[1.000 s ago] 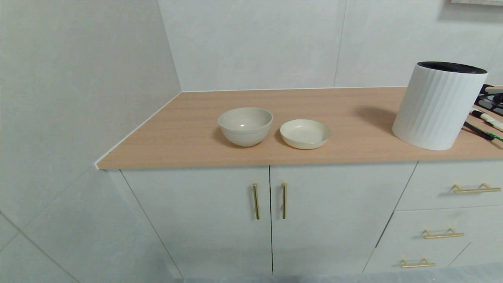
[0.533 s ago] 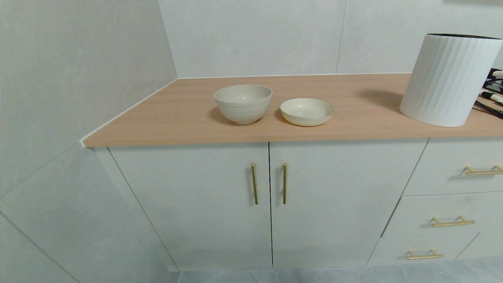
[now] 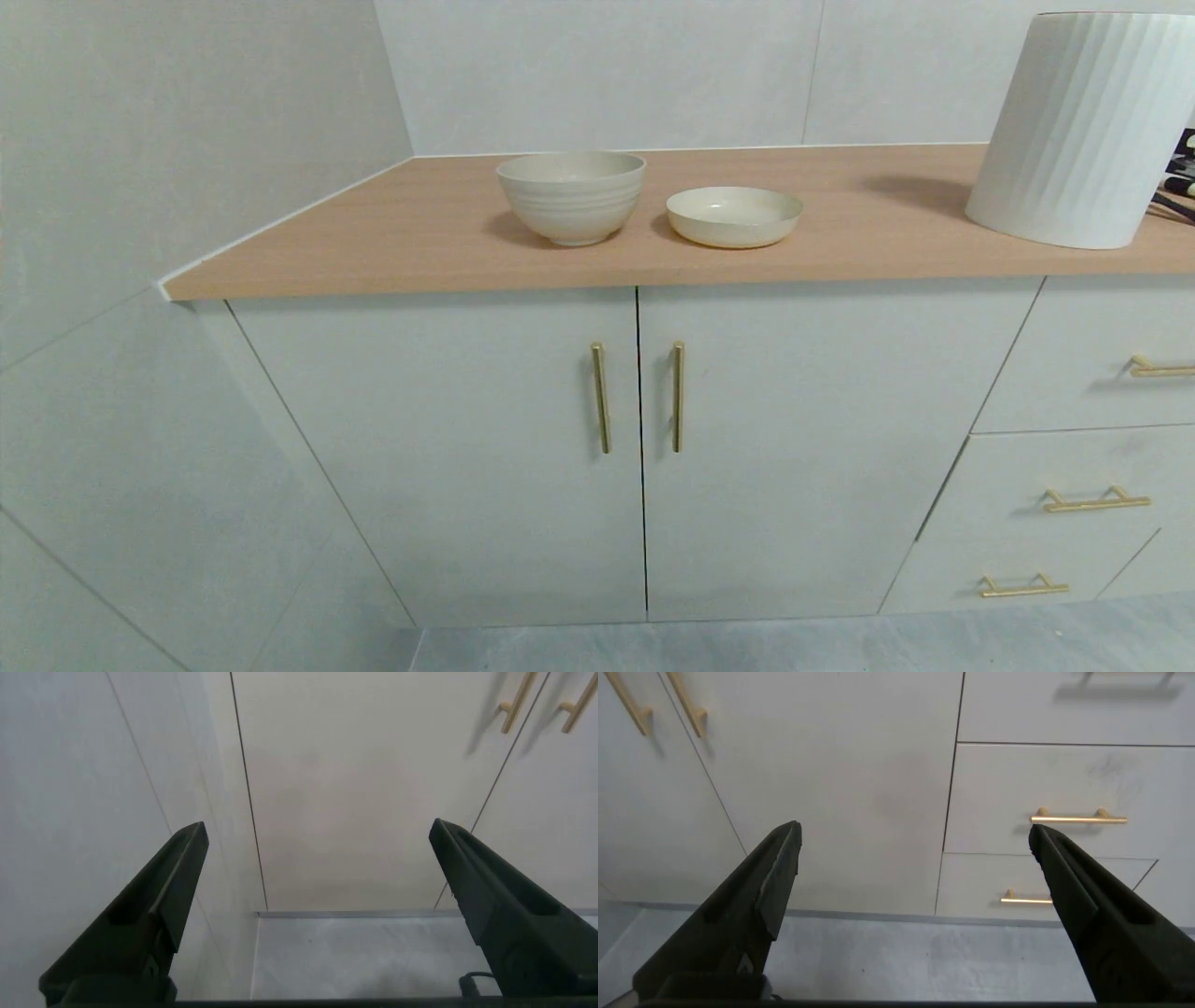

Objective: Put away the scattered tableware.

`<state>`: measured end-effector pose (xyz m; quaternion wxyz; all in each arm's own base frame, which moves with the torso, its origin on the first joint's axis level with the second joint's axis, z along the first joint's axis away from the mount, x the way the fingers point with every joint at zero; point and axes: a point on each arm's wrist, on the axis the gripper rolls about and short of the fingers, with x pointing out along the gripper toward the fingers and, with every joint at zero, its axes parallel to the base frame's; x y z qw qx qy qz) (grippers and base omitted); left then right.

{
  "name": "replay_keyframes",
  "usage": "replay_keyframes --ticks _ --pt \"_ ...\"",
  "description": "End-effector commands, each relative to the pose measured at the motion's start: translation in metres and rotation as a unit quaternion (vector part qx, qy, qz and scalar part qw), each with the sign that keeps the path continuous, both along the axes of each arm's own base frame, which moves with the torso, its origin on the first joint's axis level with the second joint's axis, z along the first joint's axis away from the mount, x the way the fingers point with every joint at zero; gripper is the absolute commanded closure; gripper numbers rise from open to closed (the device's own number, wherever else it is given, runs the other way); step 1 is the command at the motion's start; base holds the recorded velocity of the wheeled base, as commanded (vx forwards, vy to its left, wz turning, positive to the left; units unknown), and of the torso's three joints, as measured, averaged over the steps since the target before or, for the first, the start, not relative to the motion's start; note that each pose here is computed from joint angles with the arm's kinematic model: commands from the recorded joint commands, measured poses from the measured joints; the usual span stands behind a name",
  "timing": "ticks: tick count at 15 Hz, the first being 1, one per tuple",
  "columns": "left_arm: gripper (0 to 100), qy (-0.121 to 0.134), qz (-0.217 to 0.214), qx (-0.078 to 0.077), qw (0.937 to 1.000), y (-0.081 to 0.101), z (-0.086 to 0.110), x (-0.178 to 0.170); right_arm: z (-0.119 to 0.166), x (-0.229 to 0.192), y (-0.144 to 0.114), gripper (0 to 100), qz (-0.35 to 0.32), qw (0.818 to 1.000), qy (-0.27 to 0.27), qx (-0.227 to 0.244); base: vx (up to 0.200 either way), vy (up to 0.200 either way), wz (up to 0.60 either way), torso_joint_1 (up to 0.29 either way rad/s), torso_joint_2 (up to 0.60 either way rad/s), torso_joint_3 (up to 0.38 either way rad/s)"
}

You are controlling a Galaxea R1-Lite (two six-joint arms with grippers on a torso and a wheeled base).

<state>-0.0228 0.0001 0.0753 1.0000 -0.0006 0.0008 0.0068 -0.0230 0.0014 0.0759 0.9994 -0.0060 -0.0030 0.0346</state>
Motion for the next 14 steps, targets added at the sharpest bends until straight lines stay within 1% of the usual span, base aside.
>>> replay_keyframes --ticks 1,14 --pt "0 0.0 0.001 0.0 1.0 0.0 0.0 0.0 0.0001 0.0001 0.0 0 0.001 1.0 0.0 0.0 0.0 0.0 0.0 0.0 0.0 0.0" --pt "0 0.0 0.0 0.001 1.0 0.0 0.0 0.0 0.0001 0.0001 0.0 0 0.001 1.0 0.0 0.0 0.0 0.0 0.0 0.0 0.0 0.0"
